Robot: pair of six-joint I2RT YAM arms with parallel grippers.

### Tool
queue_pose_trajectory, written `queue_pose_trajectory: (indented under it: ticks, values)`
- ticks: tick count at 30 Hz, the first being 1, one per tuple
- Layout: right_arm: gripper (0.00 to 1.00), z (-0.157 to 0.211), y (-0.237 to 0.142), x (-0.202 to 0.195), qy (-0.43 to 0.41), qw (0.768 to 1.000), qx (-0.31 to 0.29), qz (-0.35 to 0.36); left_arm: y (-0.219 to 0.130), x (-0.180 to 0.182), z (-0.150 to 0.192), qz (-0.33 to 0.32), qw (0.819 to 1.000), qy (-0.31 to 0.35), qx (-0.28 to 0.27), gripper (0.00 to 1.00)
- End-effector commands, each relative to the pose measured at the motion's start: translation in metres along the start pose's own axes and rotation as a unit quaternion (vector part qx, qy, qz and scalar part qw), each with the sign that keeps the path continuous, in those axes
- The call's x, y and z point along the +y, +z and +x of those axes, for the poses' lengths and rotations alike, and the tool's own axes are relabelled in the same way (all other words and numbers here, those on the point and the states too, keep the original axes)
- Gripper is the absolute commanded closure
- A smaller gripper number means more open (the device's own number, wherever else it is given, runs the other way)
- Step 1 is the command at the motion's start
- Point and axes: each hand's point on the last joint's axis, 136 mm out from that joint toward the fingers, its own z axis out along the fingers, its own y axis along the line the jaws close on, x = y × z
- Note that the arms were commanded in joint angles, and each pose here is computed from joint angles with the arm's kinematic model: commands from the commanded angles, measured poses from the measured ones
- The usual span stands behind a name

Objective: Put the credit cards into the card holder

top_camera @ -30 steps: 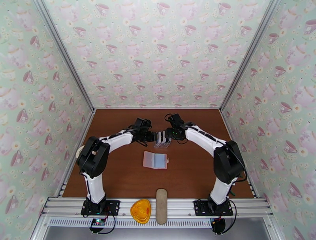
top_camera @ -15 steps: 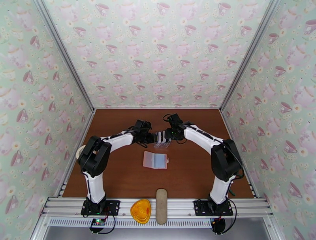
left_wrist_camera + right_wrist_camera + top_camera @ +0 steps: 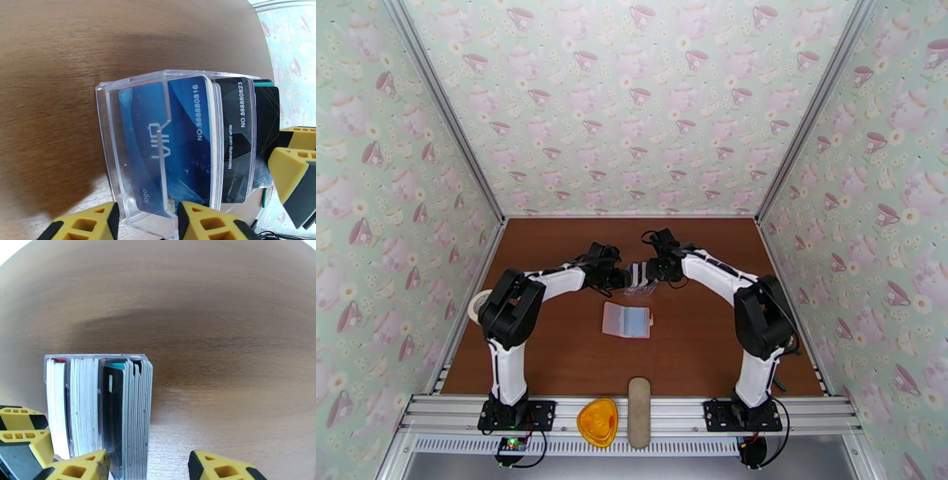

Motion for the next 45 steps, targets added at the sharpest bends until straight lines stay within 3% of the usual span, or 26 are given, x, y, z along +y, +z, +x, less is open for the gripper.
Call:
queue_pose_trajectory:
  ticks: [1,10,20,45]
  values:
    - [0.43,-0.005,-0.002,0.003,-0.023,1.0,-0.004,0.017,0.007,0.006,0.013,0.001,1.0,-0.007,0.017,0.62]
    - [0.43,0.0,0.005,-0.001,-0.045,0.997,0.009,0.055,0.009,0.013,0.021,-0.005,1.0,-0.017,0.022,0.63]
    - [0.44,0.008,0.012,0.001,-0.045,0.998,0.022,0.047,0.01,0.016,0.022,-0.008,0.999,-0.019,0.024,0.63]
    - [0.51,-0.003,-0.008,-0.012,-0.053,0.996,0.007,0.07,0.007,0.024,0.021,-0.019,0.999,-0.026,0.023,0.63]
